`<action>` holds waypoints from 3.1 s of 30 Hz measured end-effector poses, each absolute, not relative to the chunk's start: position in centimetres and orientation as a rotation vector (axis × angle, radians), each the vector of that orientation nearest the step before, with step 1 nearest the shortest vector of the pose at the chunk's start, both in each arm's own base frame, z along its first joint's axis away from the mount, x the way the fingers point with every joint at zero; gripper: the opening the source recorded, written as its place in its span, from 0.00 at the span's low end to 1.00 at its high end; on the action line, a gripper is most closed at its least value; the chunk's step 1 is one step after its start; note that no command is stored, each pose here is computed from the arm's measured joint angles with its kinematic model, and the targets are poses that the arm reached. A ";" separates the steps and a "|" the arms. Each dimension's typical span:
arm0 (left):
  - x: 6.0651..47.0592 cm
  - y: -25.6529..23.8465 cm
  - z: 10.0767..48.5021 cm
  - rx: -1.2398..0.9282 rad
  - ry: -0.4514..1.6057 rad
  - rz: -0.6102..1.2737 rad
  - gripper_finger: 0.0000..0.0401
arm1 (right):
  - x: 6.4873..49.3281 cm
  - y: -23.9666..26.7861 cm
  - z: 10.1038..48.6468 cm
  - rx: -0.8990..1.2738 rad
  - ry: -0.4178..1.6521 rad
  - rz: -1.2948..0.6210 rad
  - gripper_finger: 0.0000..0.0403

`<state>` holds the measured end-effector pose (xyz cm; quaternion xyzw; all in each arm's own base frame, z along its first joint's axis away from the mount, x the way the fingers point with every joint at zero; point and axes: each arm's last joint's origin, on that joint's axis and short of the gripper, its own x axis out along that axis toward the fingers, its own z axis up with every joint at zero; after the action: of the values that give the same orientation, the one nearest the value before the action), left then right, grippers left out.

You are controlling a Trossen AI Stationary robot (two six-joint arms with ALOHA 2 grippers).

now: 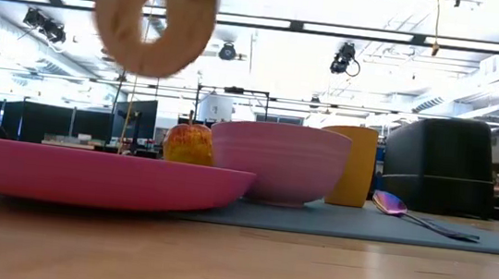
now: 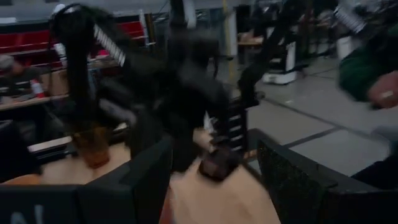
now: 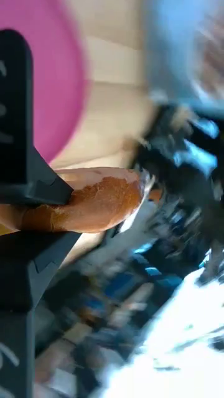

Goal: Arrange a breakfast setting
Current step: Put the bread on the pink plate, then return to Home Position

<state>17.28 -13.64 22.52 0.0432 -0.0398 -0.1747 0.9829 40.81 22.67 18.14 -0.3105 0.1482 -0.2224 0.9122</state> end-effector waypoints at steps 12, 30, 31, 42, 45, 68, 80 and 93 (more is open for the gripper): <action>17.0 -13.2 23.1 0.281 -0.123 -0.279 0.60 | 39.0 20.4 20.0 0.509 0.307 -0.513 0.13; 15.0 -14.9 22.4 0.378 -0.071 -0.413 0.60 | 38.4 23.3 14.0 1.636 0.124 -0.717 0.12; 15.0 -15.0 22.4 0.381 -0.070 -0.420 0.60 | 38.5 23.5 13.5 1.657 0.125 -0.712 0.12; 14.7 -15.3 22.2 0.386 -0.057 -0.440 0.60 | 40.1 21.6 12.8 1.709 0.143 -0.720 0.12; 14.7 -15.3 22.2 0.383 -0.057 -0.440 0.60 | 40.5 20.8 12.7 1.704 0.139 -0.743 0.12; 14.7 -15.3 22.2 0.340 -0.045 -0.441 0.60 | 41.1 19.4 12.5 1.614 0.205 -0.756 0.37; 14.7 -15.3 22.3 0.333 -0.047 -0.441 0.60 | 40.4 19.9 13.2 1.567 0.259 -0.750 0.40; 15.0 -15.0 22.3 0.241 -0.029 -0.422 0.60 | 39.2 20.6 16.6 1.404 0.306 -0.663 0.40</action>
<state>14.97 -15.02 22.31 0.1192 -0.0146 -0.2088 0.9706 39.20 20.64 16.64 0.6310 0.1376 -0.2980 0.7029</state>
